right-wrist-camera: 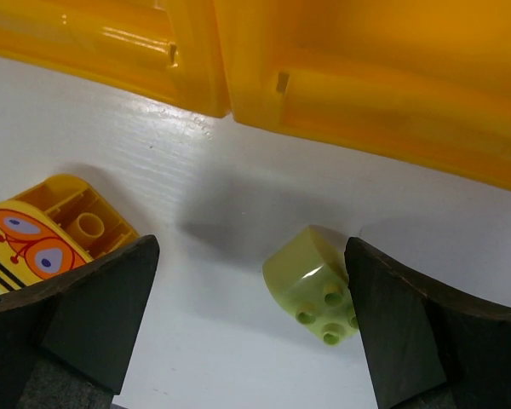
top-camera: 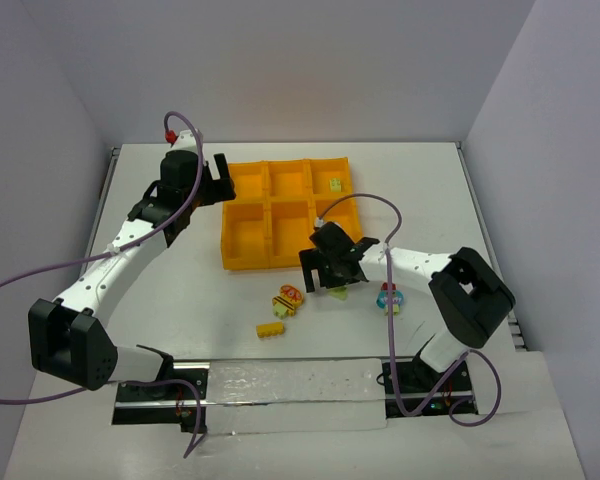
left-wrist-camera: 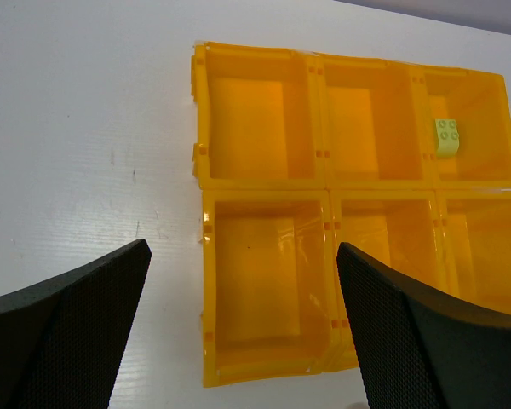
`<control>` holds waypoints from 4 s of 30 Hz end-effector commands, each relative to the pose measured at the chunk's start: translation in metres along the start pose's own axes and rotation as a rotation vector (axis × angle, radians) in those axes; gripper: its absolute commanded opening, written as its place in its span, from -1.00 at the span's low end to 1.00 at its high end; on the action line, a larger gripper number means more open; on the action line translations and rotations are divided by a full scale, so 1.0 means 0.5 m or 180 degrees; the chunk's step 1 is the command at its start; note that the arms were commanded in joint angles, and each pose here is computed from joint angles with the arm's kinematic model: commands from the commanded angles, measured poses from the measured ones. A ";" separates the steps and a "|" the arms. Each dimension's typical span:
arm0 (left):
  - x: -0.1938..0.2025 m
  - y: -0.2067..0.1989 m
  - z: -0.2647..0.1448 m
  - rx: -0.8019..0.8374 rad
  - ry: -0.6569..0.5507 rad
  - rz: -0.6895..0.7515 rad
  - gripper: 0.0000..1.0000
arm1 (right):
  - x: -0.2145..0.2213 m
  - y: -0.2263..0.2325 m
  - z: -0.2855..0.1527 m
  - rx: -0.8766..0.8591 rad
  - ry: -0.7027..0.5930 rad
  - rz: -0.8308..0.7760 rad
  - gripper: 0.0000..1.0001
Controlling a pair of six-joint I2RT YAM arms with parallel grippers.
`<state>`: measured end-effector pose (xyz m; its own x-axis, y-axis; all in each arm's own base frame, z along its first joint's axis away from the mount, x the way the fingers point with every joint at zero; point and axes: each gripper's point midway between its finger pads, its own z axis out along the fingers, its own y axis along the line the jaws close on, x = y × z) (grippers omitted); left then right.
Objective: Sort the legos into containers by color
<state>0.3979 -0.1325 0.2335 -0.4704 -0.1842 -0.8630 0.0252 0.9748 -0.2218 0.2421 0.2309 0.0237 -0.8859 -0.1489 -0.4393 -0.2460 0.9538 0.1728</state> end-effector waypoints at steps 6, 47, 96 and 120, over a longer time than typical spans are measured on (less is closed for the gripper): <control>-0.024 -0.023 -0.005 0.0101 -0.0116 -0.0015 0.99 | 0.031 0.011 -0.038 -0.0268 0.0016 0.0136 0.94; -0.026 -0.017 -0.014 0.0049 -0.0152 0.0003 0.99 | -0.292 -0.039 -0.245 0.0275 -0.1187 0.0077 -0.53; -0.048 -0.045 -0.030 0.0158 -0.0193 0.0033 0.99 | -0.277 -0.246 -0.231 0.0803 -0.1417 0.1228 0.59; -0.022 -0.060 -0.016 0.0187 -0.0089 0.0061 0.99 | 0.074 -0.288 -0.143 0.0976 -0.0725 0.2397 0.82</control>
<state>0.3895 -0.1524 0.2352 -0.4792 -0.1523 -0.8644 0.0706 0.9750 -0.2109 0.2095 0.0621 0.0518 -0.6776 0.5494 -0.4889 0.5149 0.8291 0.2180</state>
